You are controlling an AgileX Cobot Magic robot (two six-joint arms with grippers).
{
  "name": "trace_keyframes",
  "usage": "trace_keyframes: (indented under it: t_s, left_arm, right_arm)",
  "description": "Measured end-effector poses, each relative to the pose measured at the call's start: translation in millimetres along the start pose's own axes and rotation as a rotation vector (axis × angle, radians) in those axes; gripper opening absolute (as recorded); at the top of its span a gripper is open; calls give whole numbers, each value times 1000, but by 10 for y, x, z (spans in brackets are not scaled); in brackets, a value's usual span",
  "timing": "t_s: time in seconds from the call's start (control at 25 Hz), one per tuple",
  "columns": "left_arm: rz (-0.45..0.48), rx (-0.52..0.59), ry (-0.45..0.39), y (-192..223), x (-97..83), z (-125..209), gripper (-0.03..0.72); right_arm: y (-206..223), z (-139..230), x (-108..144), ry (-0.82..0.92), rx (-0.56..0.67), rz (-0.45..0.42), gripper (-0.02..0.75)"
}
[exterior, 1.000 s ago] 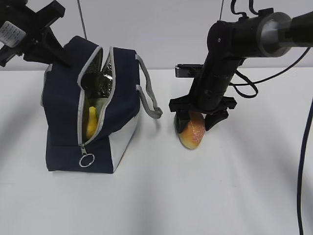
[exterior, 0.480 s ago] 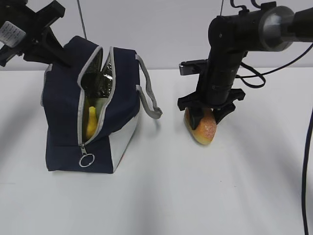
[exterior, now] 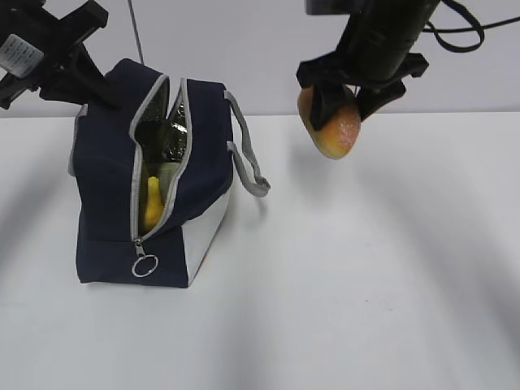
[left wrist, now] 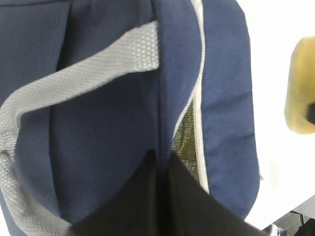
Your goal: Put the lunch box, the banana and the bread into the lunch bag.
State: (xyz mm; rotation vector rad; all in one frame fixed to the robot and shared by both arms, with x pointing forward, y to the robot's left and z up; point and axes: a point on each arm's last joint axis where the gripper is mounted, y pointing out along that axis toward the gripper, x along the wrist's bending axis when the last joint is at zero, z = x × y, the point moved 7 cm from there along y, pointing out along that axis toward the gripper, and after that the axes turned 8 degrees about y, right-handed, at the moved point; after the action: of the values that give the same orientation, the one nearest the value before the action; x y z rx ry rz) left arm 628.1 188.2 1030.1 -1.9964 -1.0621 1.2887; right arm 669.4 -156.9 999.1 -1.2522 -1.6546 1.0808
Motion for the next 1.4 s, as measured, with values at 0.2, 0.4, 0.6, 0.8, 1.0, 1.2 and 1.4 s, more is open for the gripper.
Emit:
trace_keyframes:
  t_s: [0.2,0.4,0.6,0.8,1.0,1.2,1.4]
  left_arm:
    - [0,0,0,0,0,0,-3]
    - [0,-1,0,0,1,-2,-3]
    - [0,-1,0,0,-1,-2,-3]
    - [2,0,-1,0,-3,0,-3]
    - [3,2,-1,0,-5,3,-3]
    - [7,2,-3,0,-11,3,-3]
    - [7,3,-3,0,-12,5,-3]
  right_arm:
    - [-361,-62,504,-86,-66,-143,447]
    - [-435,-16,1014,-162,-97,-239,447]
    - [-382,-62,1390,-154,-146,-355,447]
    - [-105,-109,1511,-115,-135,-403,447]
    - [184,-125,1538,-88,-110,-410,517]
    - [251,-131,1557,-92,-101,-417,641]
    - [54,-203,1547,-148,-117,-396,649]
